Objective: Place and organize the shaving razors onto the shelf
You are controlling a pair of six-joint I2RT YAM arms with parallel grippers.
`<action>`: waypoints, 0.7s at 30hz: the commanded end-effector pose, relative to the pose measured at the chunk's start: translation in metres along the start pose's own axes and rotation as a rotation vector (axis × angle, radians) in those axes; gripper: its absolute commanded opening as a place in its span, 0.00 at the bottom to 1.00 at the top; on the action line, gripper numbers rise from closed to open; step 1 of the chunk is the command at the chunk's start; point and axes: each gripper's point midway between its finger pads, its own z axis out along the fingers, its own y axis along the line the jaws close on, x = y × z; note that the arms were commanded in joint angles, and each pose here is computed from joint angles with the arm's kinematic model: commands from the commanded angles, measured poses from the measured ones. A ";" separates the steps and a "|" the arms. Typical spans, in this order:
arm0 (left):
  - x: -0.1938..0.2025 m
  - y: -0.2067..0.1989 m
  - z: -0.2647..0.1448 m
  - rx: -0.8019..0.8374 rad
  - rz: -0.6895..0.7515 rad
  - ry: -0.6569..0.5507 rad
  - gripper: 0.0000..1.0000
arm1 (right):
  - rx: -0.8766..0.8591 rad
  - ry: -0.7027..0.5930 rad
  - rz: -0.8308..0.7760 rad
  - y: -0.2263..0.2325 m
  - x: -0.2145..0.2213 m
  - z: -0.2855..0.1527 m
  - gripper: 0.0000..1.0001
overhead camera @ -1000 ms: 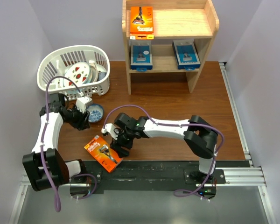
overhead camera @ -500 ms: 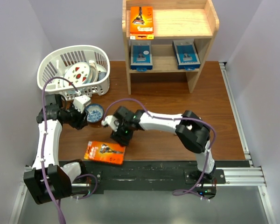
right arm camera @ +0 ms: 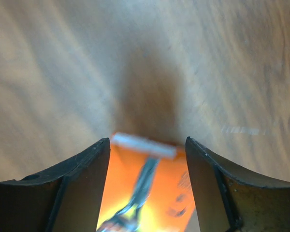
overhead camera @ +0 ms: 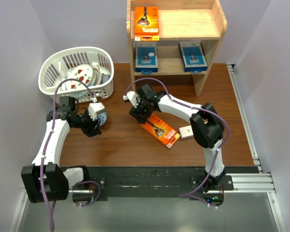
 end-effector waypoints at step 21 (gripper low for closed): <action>-0.076 -0.102 0.146 0.265 -0.499 -0.252 0.05 | 0.182 0.041 0.410 -0.063 0.121 -0.074 0.74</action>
